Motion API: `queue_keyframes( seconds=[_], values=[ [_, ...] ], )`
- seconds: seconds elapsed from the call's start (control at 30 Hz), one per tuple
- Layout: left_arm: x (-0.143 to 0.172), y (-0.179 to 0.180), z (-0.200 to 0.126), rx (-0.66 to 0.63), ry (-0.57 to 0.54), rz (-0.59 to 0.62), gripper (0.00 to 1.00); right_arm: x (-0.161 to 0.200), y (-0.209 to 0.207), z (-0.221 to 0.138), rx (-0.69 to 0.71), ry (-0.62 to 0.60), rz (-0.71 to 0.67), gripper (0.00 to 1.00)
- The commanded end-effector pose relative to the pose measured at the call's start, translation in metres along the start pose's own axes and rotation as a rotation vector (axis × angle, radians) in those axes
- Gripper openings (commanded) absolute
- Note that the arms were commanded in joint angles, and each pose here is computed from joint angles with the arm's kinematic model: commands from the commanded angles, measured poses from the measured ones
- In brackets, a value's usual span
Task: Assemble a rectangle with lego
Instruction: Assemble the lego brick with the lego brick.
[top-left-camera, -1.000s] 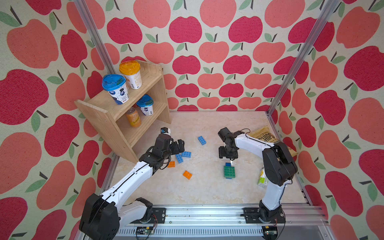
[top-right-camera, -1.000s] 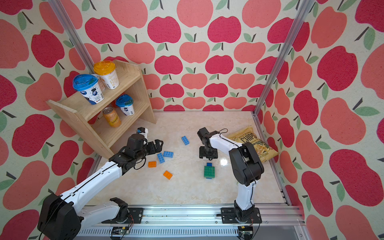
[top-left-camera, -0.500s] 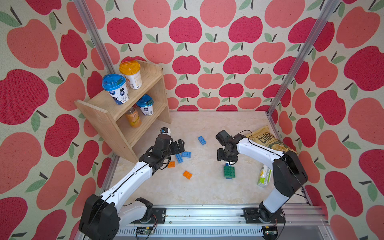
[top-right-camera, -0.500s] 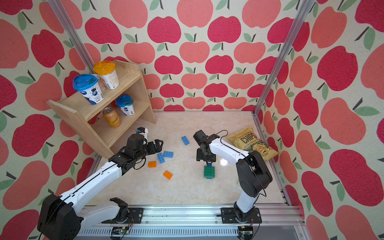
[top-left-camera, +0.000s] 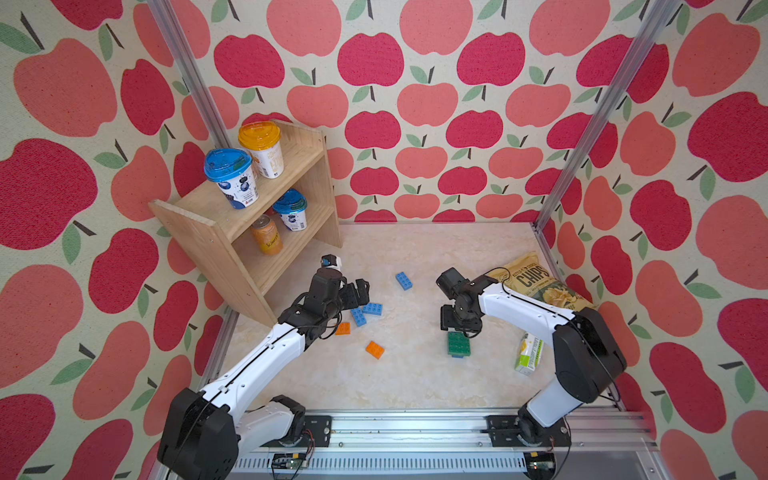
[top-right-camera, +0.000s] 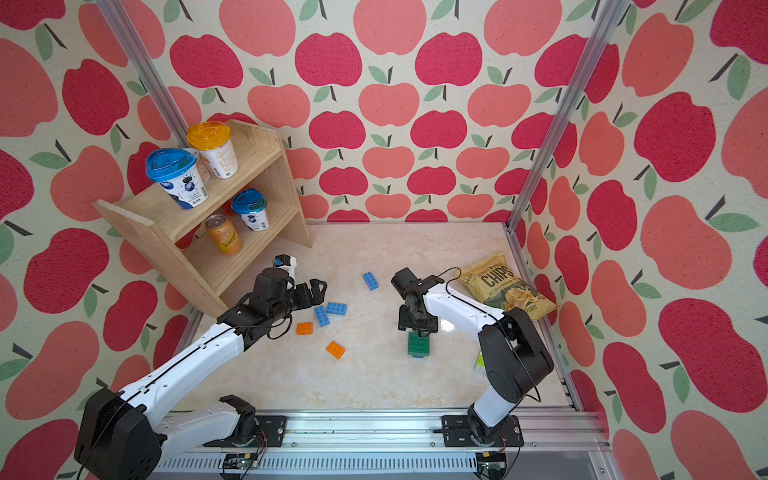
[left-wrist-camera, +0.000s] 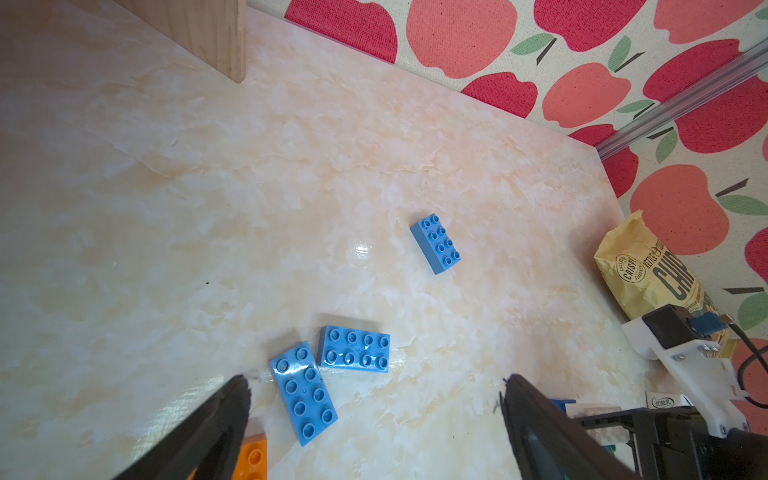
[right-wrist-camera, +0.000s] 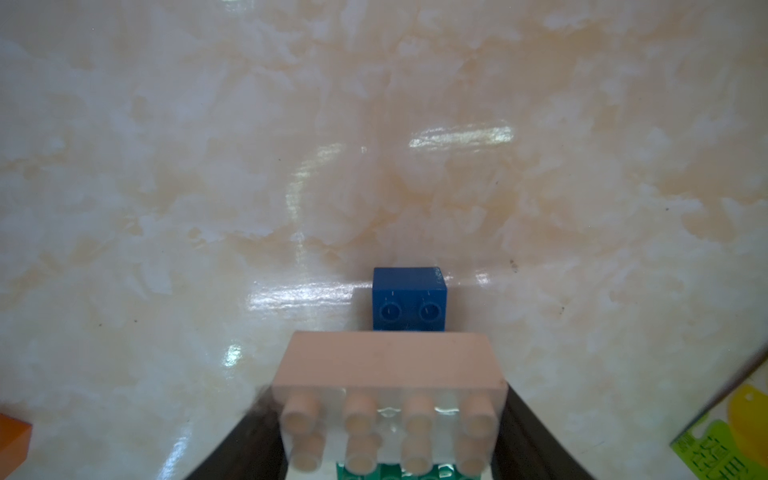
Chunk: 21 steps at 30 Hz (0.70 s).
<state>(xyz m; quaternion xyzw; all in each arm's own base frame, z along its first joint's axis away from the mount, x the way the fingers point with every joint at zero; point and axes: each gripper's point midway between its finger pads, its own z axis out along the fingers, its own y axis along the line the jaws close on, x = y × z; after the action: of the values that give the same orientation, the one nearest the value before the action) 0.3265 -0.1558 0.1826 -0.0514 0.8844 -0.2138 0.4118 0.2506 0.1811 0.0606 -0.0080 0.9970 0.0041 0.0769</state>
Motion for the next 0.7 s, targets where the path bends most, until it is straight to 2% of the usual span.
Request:
queue_keyframes(
  seconds=[0.0,0.67],
  values=[
    [-0.001,-0.003,0.001,0.009,-0.002,-0.007,0.97,0.002,-0.009,0.003,0.031,0.01,0.033,0.49],
    [0.0,-0.005,0.006,0.011,0.011,-0.004,0.97,0.011,-0.012,0.021,0.04,0.049,0.043,0.49]
  ],
)
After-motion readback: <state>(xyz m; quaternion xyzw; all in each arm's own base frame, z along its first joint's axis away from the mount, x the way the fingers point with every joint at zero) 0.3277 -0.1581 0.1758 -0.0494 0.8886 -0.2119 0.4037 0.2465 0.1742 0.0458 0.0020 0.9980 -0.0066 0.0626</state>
